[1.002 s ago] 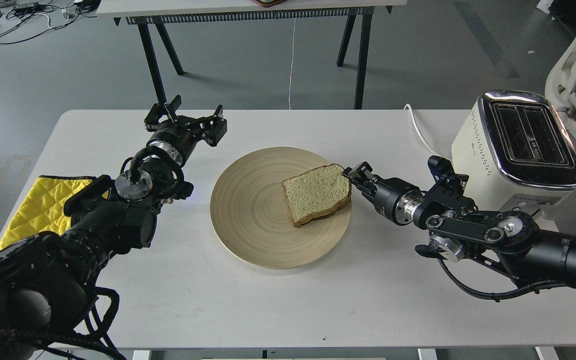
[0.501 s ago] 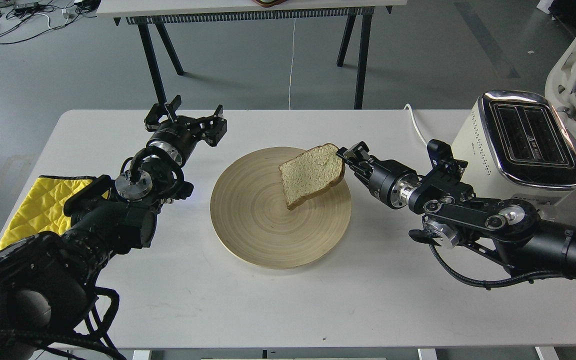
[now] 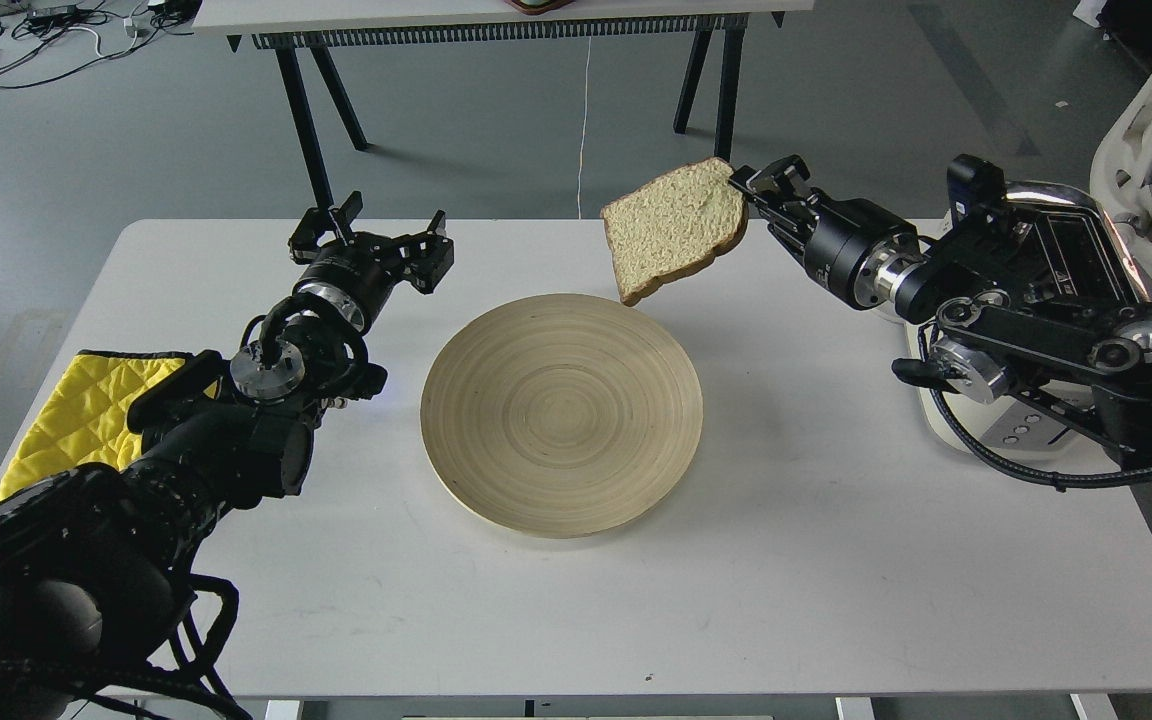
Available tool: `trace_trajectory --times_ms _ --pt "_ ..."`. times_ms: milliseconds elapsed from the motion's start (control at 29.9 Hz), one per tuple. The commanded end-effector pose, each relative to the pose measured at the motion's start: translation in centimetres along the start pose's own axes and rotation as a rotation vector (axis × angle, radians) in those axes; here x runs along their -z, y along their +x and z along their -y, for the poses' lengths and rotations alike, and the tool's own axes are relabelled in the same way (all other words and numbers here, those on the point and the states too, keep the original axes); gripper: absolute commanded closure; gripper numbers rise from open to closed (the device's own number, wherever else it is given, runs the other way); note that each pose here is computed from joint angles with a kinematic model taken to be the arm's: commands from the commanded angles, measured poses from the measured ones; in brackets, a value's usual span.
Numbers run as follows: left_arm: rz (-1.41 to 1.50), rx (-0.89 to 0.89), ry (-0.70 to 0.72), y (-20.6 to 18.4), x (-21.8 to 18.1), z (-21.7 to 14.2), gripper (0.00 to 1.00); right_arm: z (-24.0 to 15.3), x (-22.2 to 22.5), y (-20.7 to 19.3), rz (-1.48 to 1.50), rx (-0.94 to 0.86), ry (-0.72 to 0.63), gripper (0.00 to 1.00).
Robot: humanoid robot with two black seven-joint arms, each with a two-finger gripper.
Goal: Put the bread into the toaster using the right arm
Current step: 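Carry the bread slice with the right gripper up over the toaster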
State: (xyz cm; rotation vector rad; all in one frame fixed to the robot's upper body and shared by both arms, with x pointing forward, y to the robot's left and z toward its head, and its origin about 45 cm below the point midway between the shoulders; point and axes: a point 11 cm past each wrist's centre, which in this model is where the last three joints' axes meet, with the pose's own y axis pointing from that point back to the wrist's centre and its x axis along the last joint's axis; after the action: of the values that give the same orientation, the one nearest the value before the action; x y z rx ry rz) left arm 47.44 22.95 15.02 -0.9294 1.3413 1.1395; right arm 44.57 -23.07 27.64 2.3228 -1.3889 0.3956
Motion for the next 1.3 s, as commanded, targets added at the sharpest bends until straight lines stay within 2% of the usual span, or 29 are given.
trace_trajectory --times_ms 0,134,368,535,902,1270 --pt "0.001 0.001 0.001 0.0 0.0 0.0 0.0 -1.7 1.1 4.8 -0.056 -0.088 0.004 0.99" --pt "0.001 0.001 0.001 0.0 0.0 0.0 0.0 -4.4 1.5 10.2 -0.188 -0.172 -0.026 0.99" --pt "-0.001 0.002 0.001 -0.1 0.0 0.0 0.0 -8.8 1.4 16.0 -0.357 -0.256 -0.124 0.99" --pt "0.0 0.001 0.0 0.0 0.0 0.0 0.0 -12.2 1.7 18.8 -0.445 -0.3 -0.165 0.99" --pt "0.0 0.001 0.0 0.0 0.0 0.0 0.0 -18.5 0.1 22.4 -0.521 -0.388 -0.248 0.99" --pt "0.001 0.001 0.001 0.0 0.0 0.0 0.0 -19.4 -2.9 21.0 -0.509 -0.333 -0.332 0.99"
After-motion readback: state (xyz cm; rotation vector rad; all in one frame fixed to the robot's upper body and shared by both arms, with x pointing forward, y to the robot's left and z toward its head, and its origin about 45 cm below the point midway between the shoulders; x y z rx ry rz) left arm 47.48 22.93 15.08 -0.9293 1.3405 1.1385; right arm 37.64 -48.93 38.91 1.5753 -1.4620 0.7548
